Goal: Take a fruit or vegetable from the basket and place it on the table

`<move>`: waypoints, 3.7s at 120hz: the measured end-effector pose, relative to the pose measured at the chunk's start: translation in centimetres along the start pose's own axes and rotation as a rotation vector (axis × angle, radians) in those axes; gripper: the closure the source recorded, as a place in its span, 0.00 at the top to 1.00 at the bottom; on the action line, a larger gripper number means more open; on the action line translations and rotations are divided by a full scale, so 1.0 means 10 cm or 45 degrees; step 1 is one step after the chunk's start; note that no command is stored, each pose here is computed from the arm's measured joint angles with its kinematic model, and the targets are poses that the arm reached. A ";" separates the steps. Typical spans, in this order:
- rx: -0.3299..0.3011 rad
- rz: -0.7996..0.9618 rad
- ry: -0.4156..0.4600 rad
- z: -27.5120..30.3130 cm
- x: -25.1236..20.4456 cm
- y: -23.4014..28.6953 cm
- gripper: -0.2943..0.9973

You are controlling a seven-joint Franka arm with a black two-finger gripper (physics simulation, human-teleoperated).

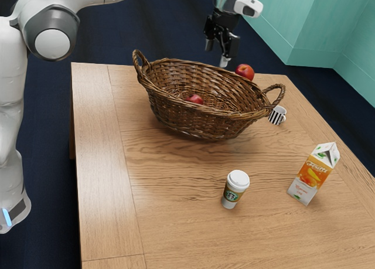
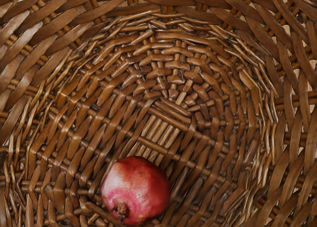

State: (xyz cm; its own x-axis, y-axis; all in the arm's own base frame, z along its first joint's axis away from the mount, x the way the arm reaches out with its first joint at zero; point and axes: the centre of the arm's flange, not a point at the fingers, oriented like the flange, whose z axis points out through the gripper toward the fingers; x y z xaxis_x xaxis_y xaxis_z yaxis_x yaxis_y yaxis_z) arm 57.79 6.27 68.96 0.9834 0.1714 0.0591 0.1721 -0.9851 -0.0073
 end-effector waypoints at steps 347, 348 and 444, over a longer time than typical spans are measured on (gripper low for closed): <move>-0.035 0.004 -0.144 1.83 -0.04 -0.25 0.77; -0.035 0.004 -0.144 1.83 -0.04 -0.25 0.77; -0.074 0.127 0.028 0.96 -0.34 0.06 0.54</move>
State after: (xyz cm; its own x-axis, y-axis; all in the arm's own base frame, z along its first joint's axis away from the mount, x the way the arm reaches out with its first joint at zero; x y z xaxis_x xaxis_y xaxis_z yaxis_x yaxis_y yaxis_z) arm 55.12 5.27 59.15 0.9939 0.0730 0.0827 0.0695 -0.9966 0.0439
